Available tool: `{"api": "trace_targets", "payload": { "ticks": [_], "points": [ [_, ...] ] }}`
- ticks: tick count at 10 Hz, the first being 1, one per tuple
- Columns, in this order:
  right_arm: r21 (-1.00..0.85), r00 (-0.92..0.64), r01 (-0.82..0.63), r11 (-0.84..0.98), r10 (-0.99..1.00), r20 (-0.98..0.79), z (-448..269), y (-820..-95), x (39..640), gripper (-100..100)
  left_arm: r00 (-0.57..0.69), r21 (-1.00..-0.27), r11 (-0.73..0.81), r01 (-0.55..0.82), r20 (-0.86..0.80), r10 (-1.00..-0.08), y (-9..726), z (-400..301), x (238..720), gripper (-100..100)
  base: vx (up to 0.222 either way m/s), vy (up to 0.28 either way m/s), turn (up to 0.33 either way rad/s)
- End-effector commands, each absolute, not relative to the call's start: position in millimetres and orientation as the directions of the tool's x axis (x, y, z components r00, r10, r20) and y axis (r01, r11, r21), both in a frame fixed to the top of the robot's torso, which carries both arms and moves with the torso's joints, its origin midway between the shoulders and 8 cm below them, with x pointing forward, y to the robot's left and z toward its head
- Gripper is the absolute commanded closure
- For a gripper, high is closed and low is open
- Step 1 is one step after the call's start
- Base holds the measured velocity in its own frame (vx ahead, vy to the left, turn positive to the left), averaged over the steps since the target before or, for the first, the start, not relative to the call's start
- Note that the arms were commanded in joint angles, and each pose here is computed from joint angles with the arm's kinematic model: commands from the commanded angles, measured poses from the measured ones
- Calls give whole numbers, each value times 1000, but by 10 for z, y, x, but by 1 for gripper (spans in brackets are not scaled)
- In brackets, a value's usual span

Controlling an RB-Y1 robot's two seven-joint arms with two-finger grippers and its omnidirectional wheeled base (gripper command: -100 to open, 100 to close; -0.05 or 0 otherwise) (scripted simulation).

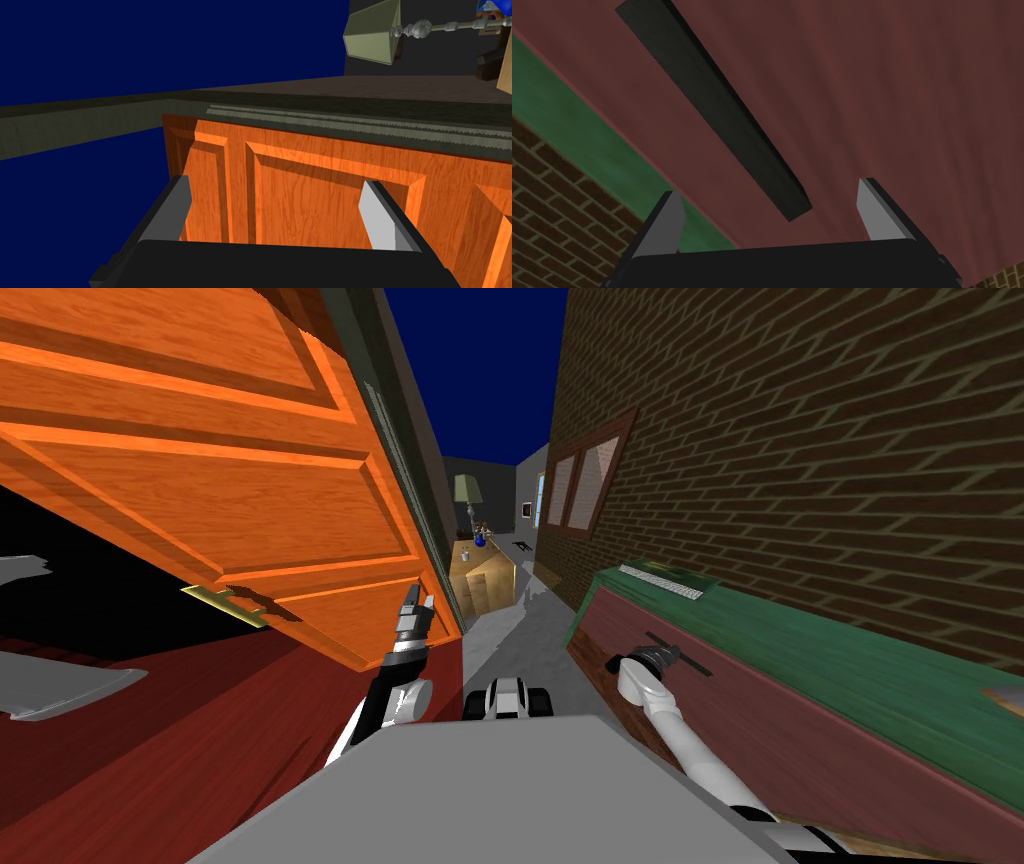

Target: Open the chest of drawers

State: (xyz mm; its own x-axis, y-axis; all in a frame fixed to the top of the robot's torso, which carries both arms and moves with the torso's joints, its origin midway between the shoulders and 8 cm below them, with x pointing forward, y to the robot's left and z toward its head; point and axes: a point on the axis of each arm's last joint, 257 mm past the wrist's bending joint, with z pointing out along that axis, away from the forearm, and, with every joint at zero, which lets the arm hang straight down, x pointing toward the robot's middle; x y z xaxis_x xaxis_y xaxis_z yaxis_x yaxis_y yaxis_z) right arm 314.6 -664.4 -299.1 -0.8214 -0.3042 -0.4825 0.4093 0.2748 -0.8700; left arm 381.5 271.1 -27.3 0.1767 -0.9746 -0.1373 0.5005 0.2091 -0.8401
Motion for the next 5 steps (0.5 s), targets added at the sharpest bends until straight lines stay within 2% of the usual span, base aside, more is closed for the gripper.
{"api": "trace_targets", "payload": {
  "ticks": [1,2,4,5],
  "points": [
    [-812,-772,480,333,-279,-571,-2921,-6621,3356,-100,177,-840,209,501,-137,-975,2711,-273,3815,0,26,-62,12],
    [-826,-785,464,319,-285,-551,-2938,-6651,3303,-100,177,-840,209,501,-137,-975,2711,-273,3815,0,12,-30,7],
    [-818,-808,477,321,-206,-552,-3119,-6812,3125,-100,176,-840,209,501,-137,-975,2710,-271,3816,0,-154,-142,433],
    [-817,-810,477,325,-197,-552,-3150,-6820,3103,-100,176,-840,209,501,-137,-975,2710,-272,3816,0,-86,-65,222]
  ]
}}
